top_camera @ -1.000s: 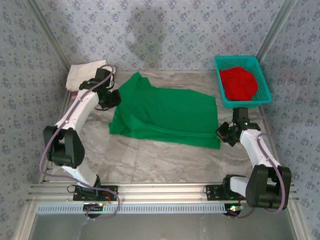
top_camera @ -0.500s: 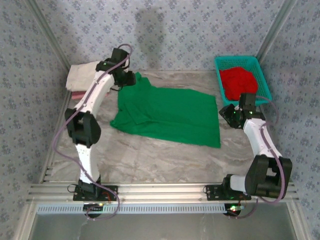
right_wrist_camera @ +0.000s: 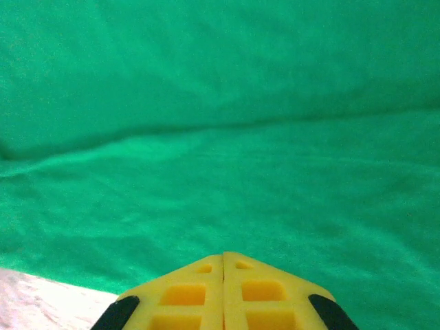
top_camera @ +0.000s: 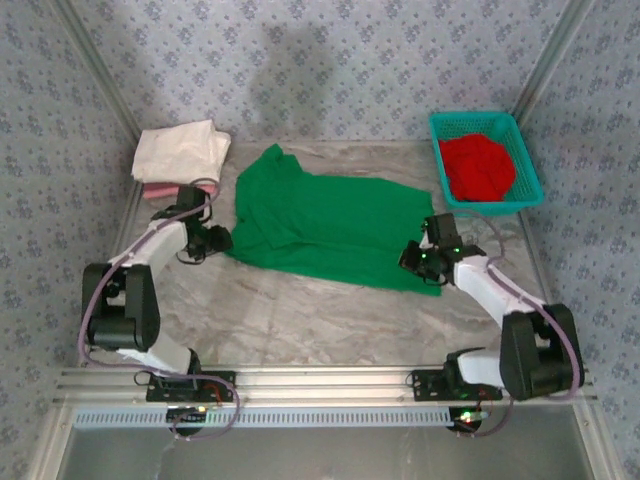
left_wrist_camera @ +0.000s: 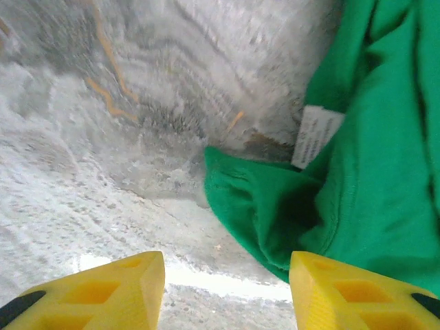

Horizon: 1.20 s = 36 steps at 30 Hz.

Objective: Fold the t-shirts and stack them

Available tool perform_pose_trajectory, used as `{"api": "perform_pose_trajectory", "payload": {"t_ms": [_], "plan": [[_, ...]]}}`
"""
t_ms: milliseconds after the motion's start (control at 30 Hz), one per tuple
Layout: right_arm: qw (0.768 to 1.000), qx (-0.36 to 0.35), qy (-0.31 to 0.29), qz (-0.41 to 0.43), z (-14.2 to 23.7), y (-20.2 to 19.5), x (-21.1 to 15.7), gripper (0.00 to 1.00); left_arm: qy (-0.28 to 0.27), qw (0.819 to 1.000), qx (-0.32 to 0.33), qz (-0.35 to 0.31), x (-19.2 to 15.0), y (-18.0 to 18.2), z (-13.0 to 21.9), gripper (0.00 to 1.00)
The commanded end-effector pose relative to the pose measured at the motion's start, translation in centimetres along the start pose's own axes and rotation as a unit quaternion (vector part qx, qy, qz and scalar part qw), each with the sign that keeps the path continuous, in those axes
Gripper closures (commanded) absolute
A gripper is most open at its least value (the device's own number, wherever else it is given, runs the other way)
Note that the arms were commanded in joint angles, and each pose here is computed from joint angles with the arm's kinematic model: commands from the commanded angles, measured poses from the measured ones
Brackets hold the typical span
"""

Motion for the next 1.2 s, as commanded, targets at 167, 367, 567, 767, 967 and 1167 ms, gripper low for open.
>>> {"api": "perform_pose_trajectory", "payload": {"t_ms": [167,367,567,767,967,1167], "plan": [[1.0,-0.006,-0.009,-0.02,-1.8,0.0,0.7,0.92,-0.026,0.995,-0.091,0.005,2.6,-2.3,-3.1,0.48],[0.999,-0.014,-0.003,-0.049,-2.8,-1.1,0.5,0.92,-0.033,0.995,-0.093,0.014,2.7,-2.1,-4.0,0.79],[0.99,-0.067,0.029,-0.125,-4.2,-4.2,-1.1,0.93,-0.015,0.996,-0.059,0.07,1.6,0.6,-1.7,1.0],[0.983,-0.091,0.023,-0.158,-3.7,-4.8,-0.5,0.95,0.06,0.993,-0.032,0.094,-0.7,2.0,0.5,1.0],[0.976,-0.102,0.031,-0.192,-2.7,-5.3,-0.4,0.96,0.109,0.988,0.016,0.112,-3.7,3.4,1.3,1.0],[0.975,-0.099,0.039,-0.195,-1.7,-5.0,-1.0,0.96,0.146,0.979,0.014,0.139,-7.2,4.0,0.8,1.0]]}}
Point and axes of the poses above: each hand's point on the last joint's axis, 136 mm out from that joint toward the fingers, its own z axis back along the fingers, its own y axis along the line the jaws close on, x = y × z, the point moved 9 cm from there along z, back along the fingers, and after that the axes turned 2 degrees about z, right-handed, at the moved point
